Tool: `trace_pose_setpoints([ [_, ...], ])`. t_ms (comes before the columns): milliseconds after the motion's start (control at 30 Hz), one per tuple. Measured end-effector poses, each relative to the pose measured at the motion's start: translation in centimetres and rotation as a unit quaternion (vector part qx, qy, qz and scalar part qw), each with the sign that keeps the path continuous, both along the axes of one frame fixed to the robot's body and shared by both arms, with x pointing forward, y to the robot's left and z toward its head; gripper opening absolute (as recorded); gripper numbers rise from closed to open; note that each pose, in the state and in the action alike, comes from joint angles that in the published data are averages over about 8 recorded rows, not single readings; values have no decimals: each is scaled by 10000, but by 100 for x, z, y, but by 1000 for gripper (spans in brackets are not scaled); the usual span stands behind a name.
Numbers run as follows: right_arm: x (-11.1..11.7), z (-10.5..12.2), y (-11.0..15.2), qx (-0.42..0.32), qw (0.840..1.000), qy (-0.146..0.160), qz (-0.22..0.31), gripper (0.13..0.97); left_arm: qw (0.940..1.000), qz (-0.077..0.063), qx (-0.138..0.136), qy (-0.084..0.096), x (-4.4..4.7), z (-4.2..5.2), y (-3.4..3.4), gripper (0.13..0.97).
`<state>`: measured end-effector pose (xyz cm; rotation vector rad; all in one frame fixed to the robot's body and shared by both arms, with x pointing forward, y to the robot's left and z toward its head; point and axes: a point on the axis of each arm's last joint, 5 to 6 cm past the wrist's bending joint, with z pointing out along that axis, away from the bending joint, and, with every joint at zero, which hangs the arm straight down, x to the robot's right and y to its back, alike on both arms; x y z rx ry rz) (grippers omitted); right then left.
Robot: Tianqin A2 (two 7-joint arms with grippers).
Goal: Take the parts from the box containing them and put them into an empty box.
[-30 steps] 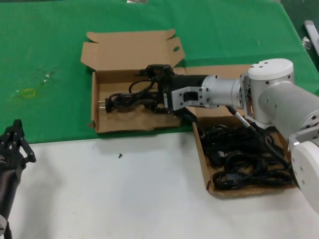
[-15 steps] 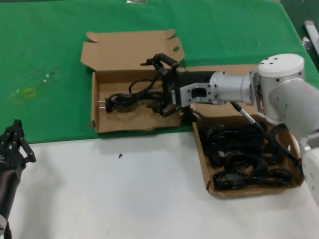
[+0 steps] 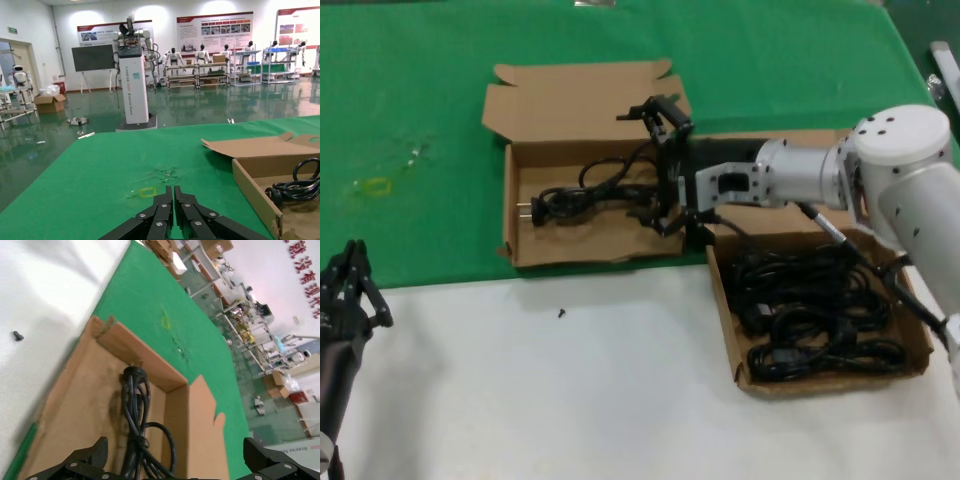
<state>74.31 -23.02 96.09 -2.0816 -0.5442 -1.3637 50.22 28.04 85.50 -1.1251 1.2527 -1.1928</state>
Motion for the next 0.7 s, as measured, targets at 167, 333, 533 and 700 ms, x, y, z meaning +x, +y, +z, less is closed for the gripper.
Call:
trace_pose_setpoints([
  [167, -47, -93, -2, 216, 9996, 78, -189, 941, 10000, 0, 0, 0, 0, 0, 0, 163],
  [333, -125, -224, -10, 543, 9973, 191, -466, 965, 10000, 0, 0, 0, 0, 0, 0, 210],
  [533, -249, -393, -29, 999, 9909, 342, -841, 965, 10000, 0, -1, 0, 0, 0, 0, 284],
  [700, -366, -519, -50, 1394, 9824, 458, -1152, 966, 10000, 0, -1, 0, 0, 0, 0, 375],
])
